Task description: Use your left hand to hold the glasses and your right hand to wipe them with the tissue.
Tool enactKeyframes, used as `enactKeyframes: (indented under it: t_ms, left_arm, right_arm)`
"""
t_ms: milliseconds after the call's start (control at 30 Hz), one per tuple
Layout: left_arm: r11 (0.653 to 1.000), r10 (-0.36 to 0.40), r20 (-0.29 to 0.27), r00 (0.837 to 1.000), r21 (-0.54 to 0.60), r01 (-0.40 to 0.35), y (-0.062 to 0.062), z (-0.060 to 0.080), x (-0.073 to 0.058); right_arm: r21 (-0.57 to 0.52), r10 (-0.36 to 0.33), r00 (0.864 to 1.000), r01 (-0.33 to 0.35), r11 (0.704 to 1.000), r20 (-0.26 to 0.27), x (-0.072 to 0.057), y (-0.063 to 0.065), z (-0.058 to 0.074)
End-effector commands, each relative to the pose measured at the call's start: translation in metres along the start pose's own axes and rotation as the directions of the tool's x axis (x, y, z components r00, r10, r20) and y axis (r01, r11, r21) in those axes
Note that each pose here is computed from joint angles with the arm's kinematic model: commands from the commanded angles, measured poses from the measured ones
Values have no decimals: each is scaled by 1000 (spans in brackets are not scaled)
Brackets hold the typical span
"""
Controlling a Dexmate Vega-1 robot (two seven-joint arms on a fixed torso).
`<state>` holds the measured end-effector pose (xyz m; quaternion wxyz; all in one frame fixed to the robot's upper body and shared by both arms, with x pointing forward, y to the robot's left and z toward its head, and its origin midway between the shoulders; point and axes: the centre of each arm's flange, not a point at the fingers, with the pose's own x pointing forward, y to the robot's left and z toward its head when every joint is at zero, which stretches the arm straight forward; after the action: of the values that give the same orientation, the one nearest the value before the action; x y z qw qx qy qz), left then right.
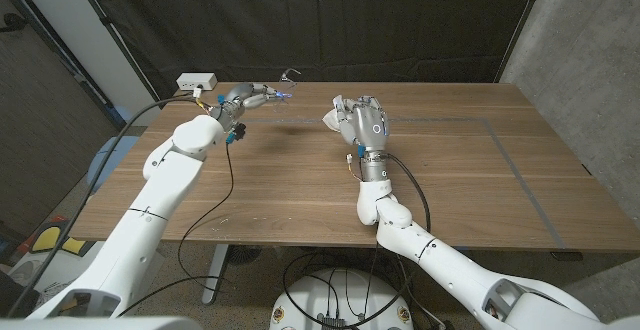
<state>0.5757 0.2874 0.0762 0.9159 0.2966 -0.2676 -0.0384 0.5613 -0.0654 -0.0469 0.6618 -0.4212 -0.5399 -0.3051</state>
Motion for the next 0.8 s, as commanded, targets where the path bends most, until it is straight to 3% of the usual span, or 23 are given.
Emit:
enactKeyframes:
  t_ms: [33, 367, 800]
  left_arm:
    - [972, -172, -27, 985, 160, 174, -2, 32, 18]
    - [916, -316, -44, 948, 246, 317, -9, 51, 26]
    - [855, -432, -70, 899, 284, 433, -15, 68, 39]
  right_arm:
    - [2, -82, 997, 82, 997, -4, -2, -8, 8]
    - [-3, -108, 994, 108, 994, 24, -2, -14, 16]
    - [-29, -122, 991, 124, 992, 48, -2, -17, 29]
